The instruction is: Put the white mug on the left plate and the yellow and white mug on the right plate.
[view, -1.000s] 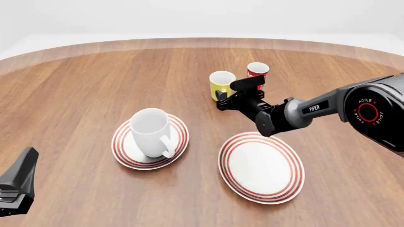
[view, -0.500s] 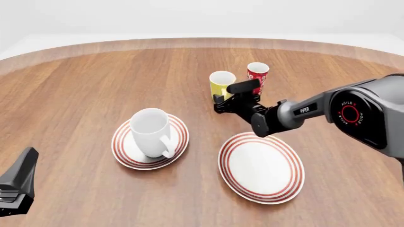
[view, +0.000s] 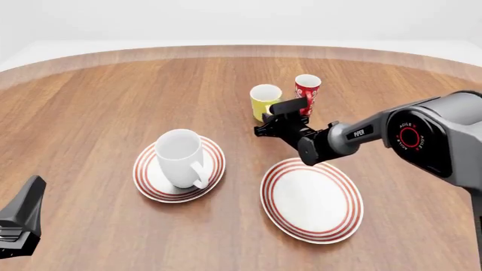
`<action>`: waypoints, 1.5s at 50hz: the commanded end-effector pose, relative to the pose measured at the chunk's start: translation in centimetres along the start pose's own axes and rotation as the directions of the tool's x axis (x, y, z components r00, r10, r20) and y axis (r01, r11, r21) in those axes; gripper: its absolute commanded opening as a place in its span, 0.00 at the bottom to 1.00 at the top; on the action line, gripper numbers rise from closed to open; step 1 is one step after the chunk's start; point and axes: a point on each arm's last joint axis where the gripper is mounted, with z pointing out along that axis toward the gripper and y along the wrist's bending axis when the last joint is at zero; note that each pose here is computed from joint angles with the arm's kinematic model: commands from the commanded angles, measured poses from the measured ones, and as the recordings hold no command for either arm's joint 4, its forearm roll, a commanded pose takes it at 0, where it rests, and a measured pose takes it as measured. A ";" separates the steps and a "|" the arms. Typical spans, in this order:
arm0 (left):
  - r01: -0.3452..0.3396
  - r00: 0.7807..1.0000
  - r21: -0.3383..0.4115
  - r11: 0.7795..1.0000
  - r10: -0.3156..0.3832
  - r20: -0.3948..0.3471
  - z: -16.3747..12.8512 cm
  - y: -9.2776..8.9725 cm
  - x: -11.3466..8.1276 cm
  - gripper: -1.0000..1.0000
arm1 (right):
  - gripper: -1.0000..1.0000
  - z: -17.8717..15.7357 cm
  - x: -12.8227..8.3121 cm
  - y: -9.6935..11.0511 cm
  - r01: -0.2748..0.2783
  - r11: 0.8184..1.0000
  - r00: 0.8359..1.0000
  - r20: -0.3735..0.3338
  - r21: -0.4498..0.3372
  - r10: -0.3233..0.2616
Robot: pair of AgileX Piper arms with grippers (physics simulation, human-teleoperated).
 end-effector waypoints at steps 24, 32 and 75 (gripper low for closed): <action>0.000 1.000 0.000 1.000 0.000 0.000 0.0 0.0 0.0 1.00 | 0.00 -5.8 -3.9 0.0 0.068 0.998 0.994 0.086 0.007 -0.068; 0.000 1.000 0.000 1.000 0.000 0.000 0.0 0.0 0.0 1.00 | 0.00 -8.4 -4.9 0.3 0.077 0.997 0.991 0.106 0.000 -0.076; 0.000 1.000 0.000 1.000 0.000 0.000 0.0 0.0 0.0 1.00 | 0.00 -23.5 -6.4 1.1 0.097 0.995 0.975 0.202 -0.020 -0.091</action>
